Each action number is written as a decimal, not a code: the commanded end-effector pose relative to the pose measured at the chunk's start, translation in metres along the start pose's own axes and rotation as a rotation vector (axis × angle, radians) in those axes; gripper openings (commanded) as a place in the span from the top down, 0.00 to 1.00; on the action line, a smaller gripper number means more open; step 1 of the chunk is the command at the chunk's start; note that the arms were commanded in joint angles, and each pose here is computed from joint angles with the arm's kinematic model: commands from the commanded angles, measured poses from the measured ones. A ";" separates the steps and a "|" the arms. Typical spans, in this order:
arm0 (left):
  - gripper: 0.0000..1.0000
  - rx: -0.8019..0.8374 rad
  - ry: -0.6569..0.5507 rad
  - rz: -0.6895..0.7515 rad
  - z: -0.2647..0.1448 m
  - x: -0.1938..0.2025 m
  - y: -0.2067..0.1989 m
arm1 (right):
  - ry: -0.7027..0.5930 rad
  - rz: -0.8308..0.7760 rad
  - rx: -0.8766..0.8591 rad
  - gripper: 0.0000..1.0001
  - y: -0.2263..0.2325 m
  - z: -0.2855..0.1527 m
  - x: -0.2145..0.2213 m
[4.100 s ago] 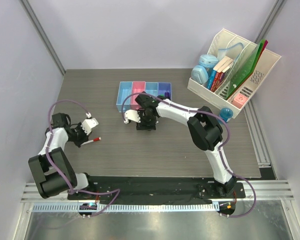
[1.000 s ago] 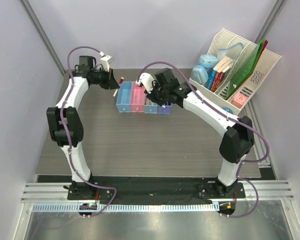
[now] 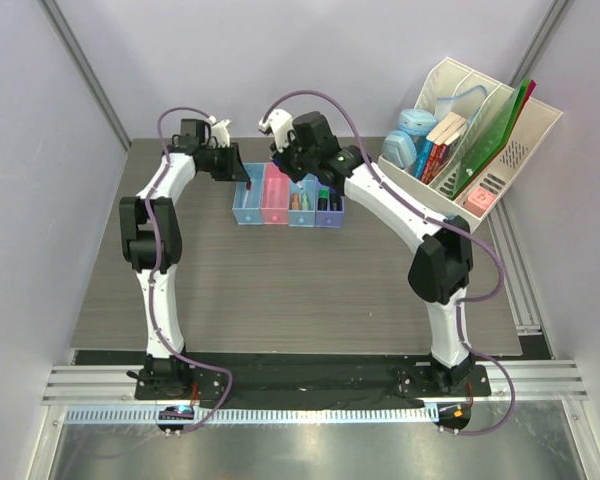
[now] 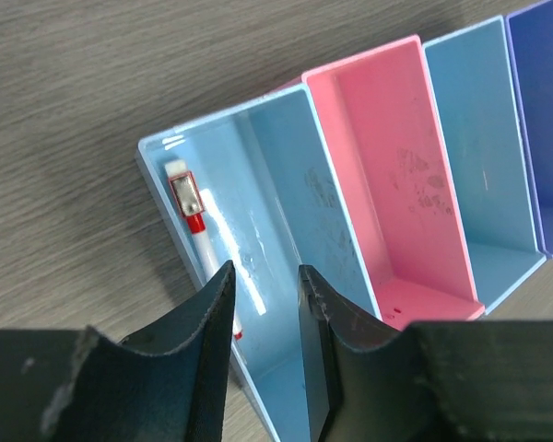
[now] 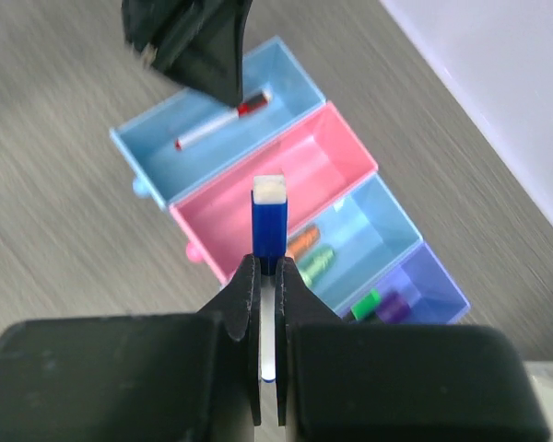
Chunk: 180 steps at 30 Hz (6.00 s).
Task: Sort the stationery into containers
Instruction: Place the pen in the storage box, then move the storage box to the center of the board.
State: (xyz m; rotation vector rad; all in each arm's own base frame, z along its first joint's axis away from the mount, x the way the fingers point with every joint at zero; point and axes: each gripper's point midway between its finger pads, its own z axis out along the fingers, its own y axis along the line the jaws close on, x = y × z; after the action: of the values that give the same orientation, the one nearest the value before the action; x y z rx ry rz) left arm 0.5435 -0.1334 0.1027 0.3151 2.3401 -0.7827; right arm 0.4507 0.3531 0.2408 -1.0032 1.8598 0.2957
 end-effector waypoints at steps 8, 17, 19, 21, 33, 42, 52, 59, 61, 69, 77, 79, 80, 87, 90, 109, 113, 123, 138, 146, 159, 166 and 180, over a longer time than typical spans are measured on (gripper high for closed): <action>0.65 -0.066 0.039 0.226 -0.109 0.023 -0.042 | -0.088 0.246 -0.111 0.99 0.013 0.086 -0.013; 0.70 -0.202 0.017 0.280 -0.201 0.063 -0.039 | -0.219 0.359 -0.323 0.99 0.015 0.083 -0.035; 0.70 -0.226 0.020 0.292 -0.213 0.070 -0.039 | -0.256 0.374 -0.342 0.99 0.011 0.080 -0.045; 0.70 -0.245 0.031 0.317 -0.223 0.080 -0.042 | -0.296 0.418 -0.368 0.99 0.004 0.078 -0.054; 0.71 -0.333 0.067 0.376 -0.257 0.130 -0.049 | -0.485 0.676 -0.617 0.99 0.002 0.087 -0.070; 0.71 -0.352 0.076 0.359 -0.266 0.154 -0.057 | -0.488 0.697 -0.647 0.99 0.017 0.114 -0.048; 0.71 -0.352 0.075 0.358 -0.272 0.161 -0.063 | -0.439 0.736 -0.639 0.99 0.026 0.140 -0.014; 0.71 -0.325 0.071 0.356 -0.272 0.162 -0.069 | -0.379 0.741 -0.620 0.99 0.032 0.153 0.013; 0.70 -0.323 0.065 0.366 -0.272 0.161 -0.070 | -0.371 0.737 -0.612 0.96 0.033 0.154 0.016; 0.65 -0.293 0.064 0.371 -0.268 0.164 -0.073 | -0.317 0.721 -0.591 0.62 0.036 0.161 0.032; 0.64 -0.261 0.064 0.371 -0.260 0.165 -0.073 | -0.291 0.695 -0.582 0.48 0.036 0.156 0.030; 0.64 -0.256 0.057 0.370 -0.258 0.163 -0.072 | -0.301 0.646 -0.556 0.48 0.029 0.151 0.017; 0.64 -0.256 0.054 0.367 -0.256 0.162 -0.071 | -0.260 0.649 -0.543 0.47 0.029 0.149 0.021; 0.61 -0.276 0.010 0.328 -0.233 0.135 -0.047 | -0.120 0.392 -0.255 0.46 -0.023 0.096 0.014; 0.60 -0.248 -0.017 0.324 -0.216 0.114 -0.038 | -0.063 0.350 -0.097 0.46 -0.063 0.060 0.029; 0.61 -0.348 -0.076 0.324 -0.091 -0.011 0.053 | 0.315 0.374 0.319 0.52 -0.149 -0.001 0.178; 0.61 -0.358 -0.065 0.334 -0.078 -0.012 0.060 | 0.328 0.404 0.307 0.53 -0.145 0.005 0.185; 0.61 -0.317 -0.058 0.348 -0.062 -0.012 0.041 | 0.303 0.461 0.237 0.51 -0.133 0.005 0.172; 0.58 -0.188 -0.042 0.341 -0.052 0.005 -0.007 | 0.306 0.564 0.153 0.47 -0.103 -0.007 0.167; 0.57 -0.180 0.011 0.339 -0.038 0.026 -0.006 | 0.284 0.559 0.146 0.47 -0.098 -0.017 0.154; 0.57 -0.157 0.100 0.337 -0.020 0.064 -0.007 | 0.374 0.514 0.100 0.47 -0.060 -0.007 0.178; 0.57 -0.140 0.130 0.342 -0.019 0.080 -0.014 | 0.423 0.510 0.093 0.47 -0.046 -0.005 0.199; 0.57 -0.076 0.165 0.329 -0.032 0.104 -0.041 | 0.444 0.492 0.100 0.47 -0.027 -0.028 0.211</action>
State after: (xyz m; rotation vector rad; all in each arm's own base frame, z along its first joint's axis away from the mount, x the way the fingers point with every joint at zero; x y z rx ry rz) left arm 0.4412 -0.1319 0.0470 0.6903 2.4396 -0.4783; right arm 0.4141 0.2095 0.0482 -0.5574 2.5853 0.2775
